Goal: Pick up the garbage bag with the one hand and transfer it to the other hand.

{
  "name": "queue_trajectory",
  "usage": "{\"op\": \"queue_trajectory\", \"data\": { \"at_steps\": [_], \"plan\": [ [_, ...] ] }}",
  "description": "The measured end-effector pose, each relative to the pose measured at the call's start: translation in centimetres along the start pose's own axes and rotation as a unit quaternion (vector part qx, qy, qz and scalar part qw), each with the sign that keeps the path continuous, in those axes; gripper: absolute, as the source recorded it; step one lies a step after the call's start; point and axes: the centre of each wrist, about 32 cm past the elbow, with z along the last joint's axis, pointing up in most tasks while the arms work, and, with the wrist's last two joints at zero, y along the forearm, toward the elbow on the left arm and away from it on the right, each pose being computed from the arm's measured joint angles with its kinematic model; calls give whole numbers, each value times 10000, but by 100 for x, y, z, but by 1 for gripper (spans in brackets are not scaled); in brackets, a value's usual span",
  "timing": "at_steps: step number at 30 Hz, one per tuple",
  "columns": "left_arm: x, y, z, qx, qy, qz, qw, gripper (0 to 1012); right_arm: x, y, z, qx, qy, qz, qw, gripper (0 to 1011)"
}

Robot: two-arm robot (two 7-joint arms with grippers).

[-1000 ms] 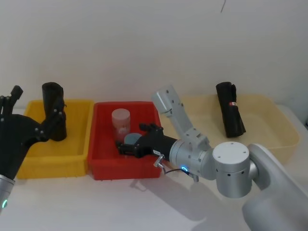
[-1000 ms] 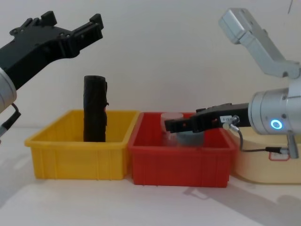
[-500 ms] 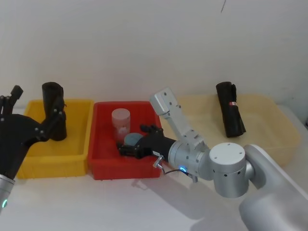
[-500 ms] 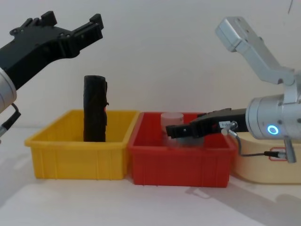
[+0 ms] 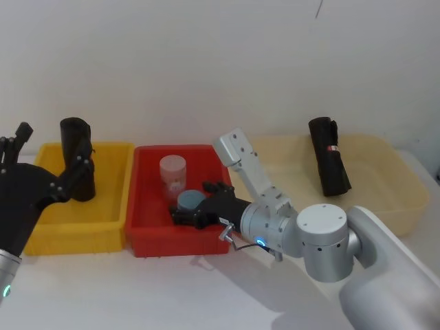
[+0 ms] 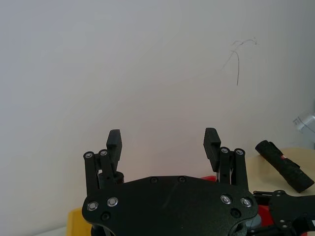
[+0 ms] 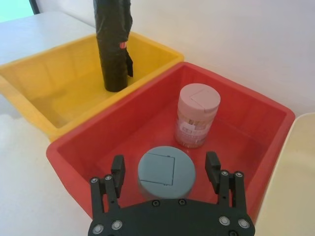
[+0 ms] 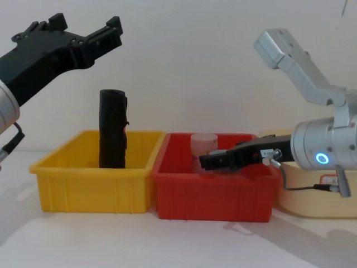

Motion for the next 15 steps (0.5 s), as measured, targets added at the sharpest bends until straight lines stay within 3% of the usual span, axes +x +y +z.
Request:
{"op": "queue_trajectory", "data": {
  "at_steps": [8,15],
  "plan": [
    [0,0,0,0,0,0,10000,1000,9,14,-7,-92,11,-50,9999,977],
    [0,0,0,1,0,0,10000,1000,16,15,-5,-132,12,-85,9999,806]
  ]
}}
